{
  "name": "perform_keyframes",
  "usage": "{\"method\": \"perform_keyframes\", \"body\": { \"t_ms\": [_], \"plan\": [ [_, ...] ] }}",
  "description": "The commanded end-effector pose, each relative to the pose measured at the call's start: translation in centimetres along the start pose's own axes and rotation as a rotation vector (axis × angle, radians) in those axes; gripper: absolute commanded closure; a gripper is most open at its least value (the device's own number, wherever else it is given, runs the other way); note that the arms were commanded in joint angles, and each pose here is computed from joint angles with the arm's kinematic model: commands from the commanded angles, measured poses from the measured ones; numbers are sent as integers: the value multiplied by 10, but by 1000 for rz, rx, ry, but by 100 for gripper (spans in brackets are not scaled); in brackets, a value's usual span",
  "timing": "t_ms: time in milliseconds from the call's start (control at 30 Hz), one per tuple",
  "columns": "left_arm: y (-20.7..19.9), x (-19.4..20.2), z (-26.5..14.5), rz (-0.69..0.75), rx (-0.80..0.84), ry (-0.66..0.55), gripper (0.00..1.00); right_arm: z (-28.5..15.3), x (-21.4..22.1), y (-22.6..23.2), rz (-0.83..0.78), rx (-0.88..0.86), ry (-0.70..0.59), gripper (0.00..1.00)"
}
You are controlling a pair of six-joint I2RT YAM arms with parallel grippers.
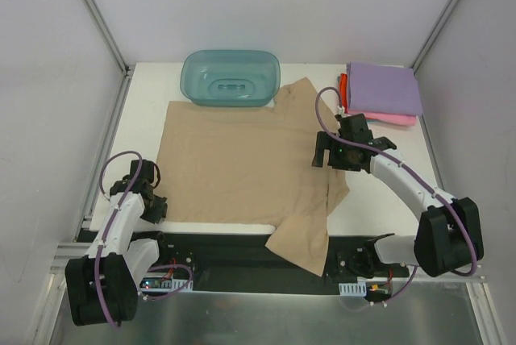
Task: Fold and stack the t-shirts
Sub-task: Flatten the tshirt out
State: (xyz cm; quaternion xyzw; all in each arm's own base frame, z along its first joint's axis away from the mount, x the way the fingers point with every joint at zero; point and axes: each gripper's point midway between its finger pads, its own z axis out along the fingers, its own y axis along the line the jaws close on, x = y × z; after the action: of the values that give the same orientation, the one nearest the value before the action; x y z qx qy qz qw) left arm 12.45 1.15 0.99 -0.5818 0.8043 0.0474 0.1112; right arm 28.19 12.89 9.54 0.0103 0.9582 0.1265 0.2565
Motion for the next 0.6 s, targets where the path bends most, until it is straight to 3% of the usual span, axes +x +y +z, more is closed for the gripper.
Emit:
{"method": "perform_keyframes", "body": {
  "t_ms": [0, 33, 133, 300, 433, 567],
  "plan": [
    [-12, -4, 11, 0, 33, -13, 92, -27, 30, 9, -107, -49, 5, 3],
    [-13, -3, 12, 7, 34, -5, 100, -30, 51, 16, -159, -70, 36, 3],
    [-22, -3, 12, 35, 74, 6, 100, -48, 83, 24, -257, -105, 59, 2],
    [-28, -5, 7, 55, 135, -16, 100, -82, 173, 46, -477, -187, 239, 1],
    [-29, -3, 6, 52, 164, -15, 100, -99, 236, 59, -619, -223, 381, 9],
    [-29, -2, 5, 61, 172, -13, 100, -91, 260, 54, -641, -113, 450, 22]
  ]
}}
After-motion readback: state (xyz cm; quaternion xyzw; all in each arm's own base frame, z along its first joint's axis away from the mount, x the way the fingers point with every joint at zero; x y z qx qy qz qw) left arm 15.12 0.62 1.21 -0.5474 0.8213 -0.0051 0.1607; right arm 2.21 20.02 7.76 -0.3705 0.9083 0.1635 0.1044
